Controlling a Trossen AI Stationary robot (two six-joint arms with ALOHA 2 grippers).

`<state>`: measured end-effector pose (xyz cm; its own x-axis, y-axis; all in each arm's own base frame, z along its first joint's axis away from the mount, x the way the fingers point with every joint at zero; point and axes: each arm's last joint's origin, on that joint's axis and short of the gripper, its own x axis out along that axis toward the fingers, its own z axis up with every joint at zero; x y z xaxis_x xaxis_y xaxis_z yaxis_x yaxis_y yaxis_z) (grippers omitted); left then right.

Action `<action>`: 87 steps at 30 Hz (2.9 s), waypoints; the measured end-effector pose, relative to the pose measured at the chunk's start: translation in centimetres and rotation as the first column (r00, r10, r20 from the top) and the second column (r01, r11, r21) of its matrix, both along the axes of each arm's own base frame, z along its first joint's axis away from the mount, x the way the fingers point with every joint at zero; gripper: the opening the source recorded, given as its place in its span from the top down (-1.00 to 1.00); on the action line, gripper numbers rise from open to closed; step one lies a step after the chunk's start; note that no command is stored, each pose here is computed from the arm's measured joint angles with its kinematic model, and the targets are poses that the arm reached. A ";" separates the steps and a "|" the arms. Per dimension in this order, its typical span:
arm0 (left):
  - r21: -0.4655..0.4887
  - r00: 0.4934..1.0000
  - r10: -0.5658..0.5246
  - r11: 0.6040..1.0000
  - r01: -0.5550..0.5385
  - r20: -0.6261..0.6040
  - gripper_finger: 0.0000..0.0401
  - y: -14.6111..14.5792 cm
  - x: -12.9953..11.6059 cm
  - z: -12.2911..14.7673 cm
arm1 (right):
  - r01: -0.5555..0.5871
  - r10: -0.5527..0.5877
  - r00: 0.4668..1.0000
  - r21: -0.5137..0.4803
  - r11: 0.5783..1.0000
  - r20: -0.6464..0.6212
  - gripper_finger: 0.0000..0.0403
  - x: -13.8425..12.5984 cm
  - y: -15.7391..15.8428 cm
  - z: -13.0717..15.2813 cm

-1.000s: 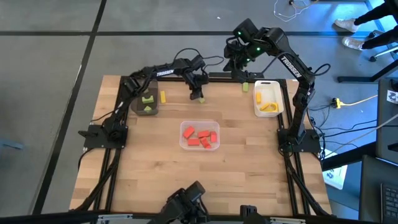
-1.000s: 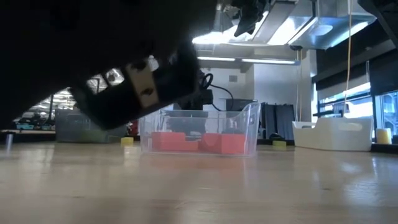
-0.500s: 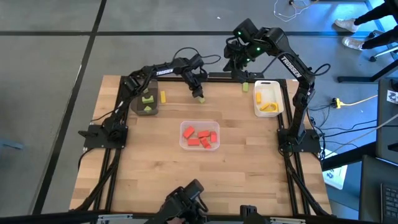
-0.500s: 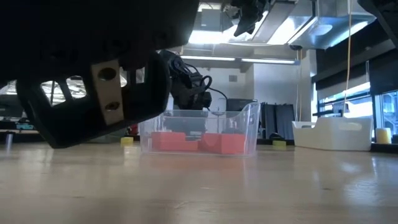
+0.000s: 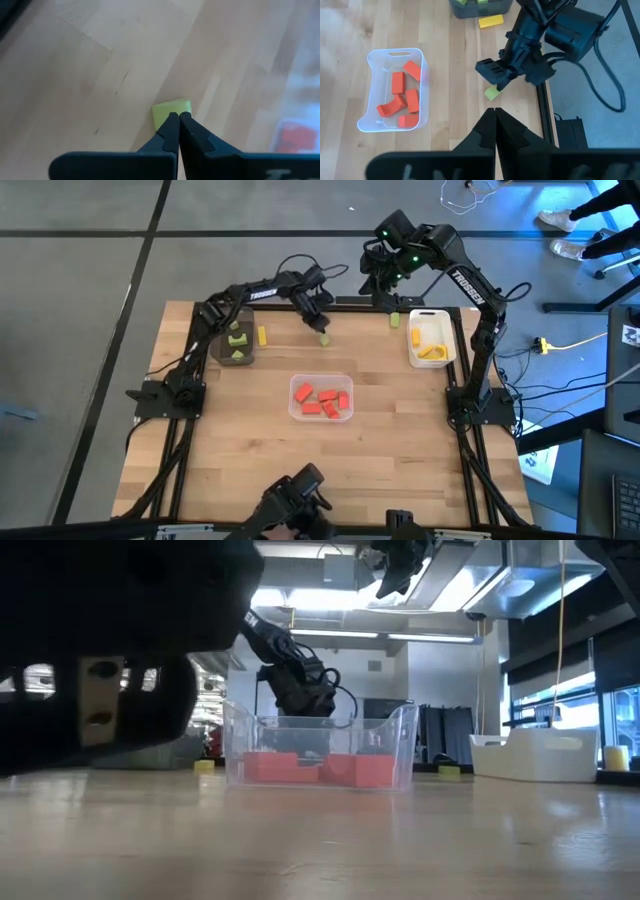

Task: Sort & place blocks by color
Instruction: Put the green block into the black bin

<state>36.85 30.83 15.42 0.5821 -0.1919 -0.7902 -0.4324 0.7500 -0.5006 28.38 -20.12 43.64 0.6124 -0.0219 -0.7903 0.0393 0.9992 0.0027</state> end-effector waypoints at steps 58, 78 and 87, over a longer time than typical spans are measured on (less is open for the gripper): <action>0.640 0.457 -0.869 0.242 0.730 -0.192 1.00 -1.6 1.2 -0.2 | -0.007 0.007 1.000 -0.005 1.000 0.000 1.00 0.0 0.0 0.0; 0.590 0.507 -0.853 0.349 0.728 -0.121 1.00 -0.8 0.2 -1.1 | -0.005 0.005 1.000 -0.001 1.000 -0.003 1.00 0.0 0.0 0.0; 0.629 0.481 -0.874 0.339 0.699 -0.064 1.00 -1.1 1.1 0.0 | -0.005 0.005 1.000 -0.002 1.000 -0.002 1.00 0.0 0.0 0.0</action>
